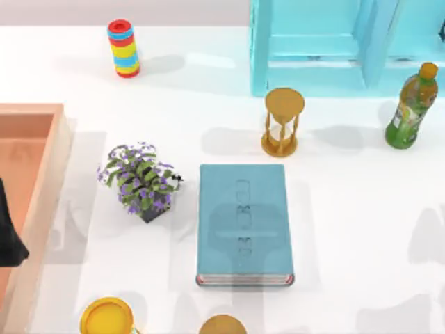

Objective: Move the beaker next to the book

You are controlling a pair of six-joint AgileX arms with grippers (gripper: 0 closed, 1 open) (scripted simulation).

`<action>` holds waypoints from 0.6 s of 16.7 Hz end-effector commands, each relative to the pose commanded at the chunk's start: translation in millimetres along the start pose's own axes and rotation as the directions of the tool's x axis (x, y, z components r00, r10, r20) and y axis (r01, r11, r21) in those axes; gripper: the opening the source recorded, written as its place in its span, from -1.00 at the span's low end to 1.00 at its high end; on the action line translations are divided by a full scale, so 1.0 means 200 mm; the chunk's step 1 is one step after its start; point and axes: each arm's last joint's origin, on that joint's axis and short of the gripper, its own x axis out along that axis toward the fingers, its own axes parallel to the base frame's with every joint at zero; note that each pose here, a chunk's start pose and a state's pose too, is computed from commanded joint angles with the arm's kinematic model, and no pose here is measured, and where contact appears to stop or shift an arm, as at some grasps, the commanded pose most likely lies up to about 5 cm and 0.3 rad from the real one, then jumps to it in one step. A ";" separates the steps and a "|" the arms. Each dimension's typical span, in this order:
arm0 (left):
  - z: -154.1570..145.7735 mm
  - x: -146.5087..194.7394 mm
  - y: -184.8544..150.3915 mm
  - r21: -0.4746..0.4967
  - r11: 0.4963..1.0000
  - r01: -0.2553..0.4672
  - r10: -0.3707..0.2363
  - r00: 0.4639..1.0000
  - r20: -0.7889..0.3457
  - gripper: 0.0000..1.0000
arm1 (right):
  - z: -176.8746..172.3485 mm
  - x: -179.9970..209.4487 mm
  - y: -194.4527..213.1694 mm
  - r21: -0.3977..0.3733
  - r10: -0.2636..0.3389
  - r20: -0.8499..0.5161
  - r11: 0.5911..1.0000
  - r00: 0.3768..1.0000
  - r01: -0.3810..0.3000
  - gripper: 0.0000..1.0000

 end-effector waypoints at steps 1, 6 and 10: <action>0.00 0.00 0.00 0.000 1.000 0.000 0.000 1.000 0.000 1.00 | 0.01 -0.01 -0.03 -0.079 0.073 -0.043 0.994 0.996 -0.076 1.00; 0.00 0.00 0.00 0.000 1.000 0.000 0.000 1.000 0.000 1.00 | 0.08 -0.03 -0.16 -0.347 0.338 -0.201 0.853 0.920 -0.389 1.00; 0.00 0.00 0.00 0.000 1.000 0.000 0.000 1.000 0.000 1.00 | 0.11 -0.05 -0.23 -0.441 0.421 -0.257 0.750 0.870 -0.493 1.00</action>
